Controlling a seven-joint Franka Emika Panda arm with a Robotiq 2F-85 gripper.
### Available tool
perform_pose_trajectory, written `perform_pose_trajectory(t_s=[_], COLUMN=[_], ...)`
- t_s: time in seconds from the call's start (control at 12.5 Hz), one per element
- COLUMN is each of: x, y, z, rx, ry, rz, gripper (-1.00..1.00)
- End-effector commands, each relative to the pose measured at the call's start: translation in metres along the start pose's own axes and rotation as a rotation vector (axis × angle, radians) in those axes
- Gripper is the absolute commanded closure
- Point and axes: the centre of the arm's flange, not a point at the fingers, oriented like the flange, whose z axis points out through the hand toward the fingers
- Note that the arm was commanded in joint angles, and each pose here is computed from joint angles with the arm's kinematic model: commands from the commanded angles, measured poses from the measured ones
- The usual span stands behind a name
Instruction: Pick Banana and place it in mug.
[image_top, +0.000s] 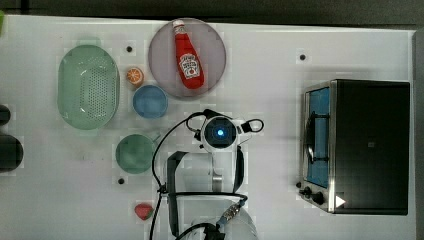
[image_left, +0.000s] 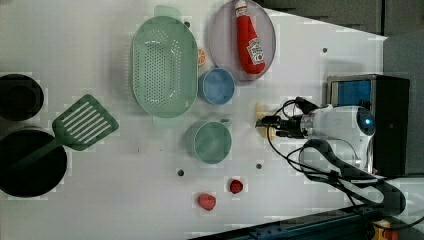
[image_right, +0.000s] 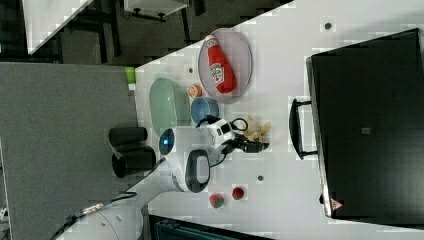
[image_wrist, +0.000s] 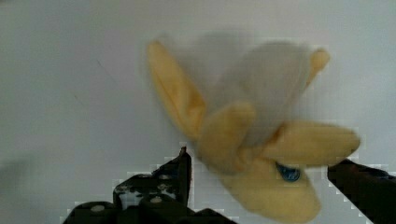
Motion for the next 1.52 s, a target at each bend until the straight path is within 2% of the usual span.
perform_pose_trajectory(t_s=[0.08,0.16,0.56,0.8,1.12,1.52], x=[0.010,0.009,0.009,0.010,0.022,0.022], y=[-0.002,-0.003,-0.003,-0.004,-0.001,0.017], z=[-0.012,-0.012,-0.012,-0.018,-0.070,-0.202], rx=[0.023,0.024,0.028,0.032,0.054,0.020], ry=[0.054,0.055,0.065,0.074,0.132,0.022], rz=[-0.018,-0.019,-0.020,-0.022,-0.005,0.026], gripper=[-1.00,-0.92,0.25,0.28,0.28,0.28])
